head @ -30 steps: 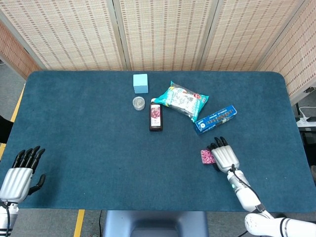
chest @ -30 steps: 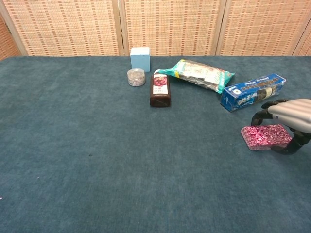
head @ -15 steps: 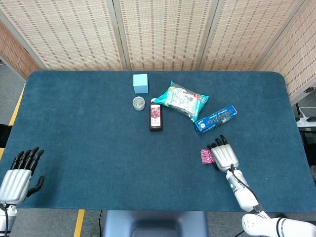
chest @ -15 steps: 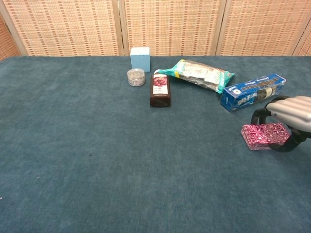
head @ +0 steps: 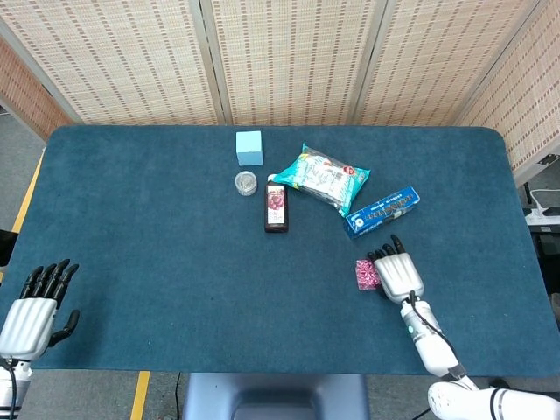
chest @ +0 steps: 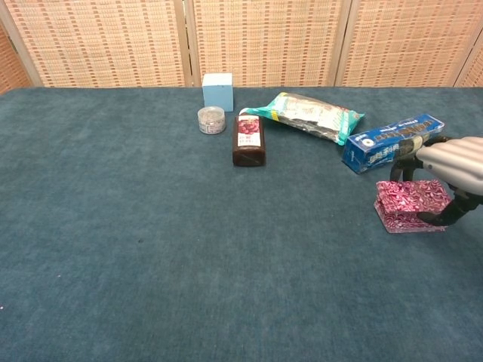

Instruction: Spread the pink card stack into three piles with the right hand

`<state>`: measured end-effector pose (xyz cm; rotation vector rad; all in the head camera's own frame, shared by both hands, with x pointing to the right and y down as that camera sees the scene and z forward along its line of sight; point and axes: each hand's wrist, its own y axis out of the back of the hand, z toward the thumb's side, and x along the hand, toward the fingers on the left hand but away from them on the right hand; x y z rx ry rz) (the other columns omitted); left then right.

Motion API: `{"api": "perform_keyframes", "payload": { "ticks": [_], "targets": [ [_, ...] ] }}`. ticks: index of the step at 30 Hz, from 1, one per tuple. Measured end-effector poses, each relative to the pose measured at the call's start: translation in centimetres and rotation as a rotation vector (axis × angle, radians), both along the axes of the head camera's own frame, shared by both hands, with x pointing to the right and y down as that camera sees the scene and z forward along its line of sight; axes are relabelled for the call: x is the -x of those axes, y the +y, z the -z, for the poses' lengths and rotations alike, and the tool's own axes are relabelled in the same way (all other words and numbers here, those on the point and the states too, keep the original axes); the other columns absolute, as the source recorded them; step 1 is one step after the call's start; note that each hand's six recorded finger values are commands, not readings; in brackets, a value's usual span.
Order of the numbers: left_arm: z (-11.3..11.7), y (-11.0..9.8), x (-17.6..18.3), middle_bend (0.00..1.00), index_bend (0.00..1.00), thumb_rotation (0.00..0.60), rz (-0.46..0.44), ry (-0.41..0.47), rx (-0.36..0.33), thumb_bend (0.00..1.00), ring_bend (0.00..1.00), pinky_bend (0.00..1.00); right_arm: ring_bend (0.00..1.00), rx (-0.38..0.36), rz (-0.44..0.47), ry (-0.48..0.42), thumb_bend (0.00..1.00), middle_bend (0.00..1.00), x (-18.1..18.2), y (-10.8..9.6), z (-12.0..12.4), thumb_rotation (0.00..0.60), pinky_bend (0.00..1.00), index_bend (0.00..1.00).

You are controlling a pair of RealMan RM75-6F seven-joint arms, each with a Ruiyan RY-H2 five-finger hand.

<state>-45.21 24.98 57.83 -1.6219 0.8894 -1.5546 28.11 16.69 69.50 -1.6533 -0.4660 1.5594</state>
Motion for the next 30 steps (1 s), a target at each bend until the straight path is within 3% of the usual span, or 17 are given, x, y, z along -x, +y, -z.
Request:
{"api": "perform_keyframes", "payload": {
  "ticks": [12,18,30],
  "targets": [
    [0.0,0.1,0.1,0.0,0.0,0.6,-0.006,0.001,0.002,0.44,0.0,0.05,0.19,-0.034,0.071,-0.109,0.27,0.43,4.2,0.2,3.2,0.6,0.0,0.64],
    [0.4,0.0,0.1,0.0,0.0,0.6,0.001,0.004,-0.006,0.44,0.0,0.05,0.19,-0.007,0.129,-0.135,0.27,0.43,8.3,1.1,2.0,0.6,0.0,0.61],
    [0.2,0.1,-0.1,0.0,0.0,0.6,-0.005,0.008,0.004,0.44,0.0,0.05,0.16,0.031,0.182,-0.089,0.27,0.34,11.2,1.9,-1.0,0.6,0.0,0.36]
  ]
}}
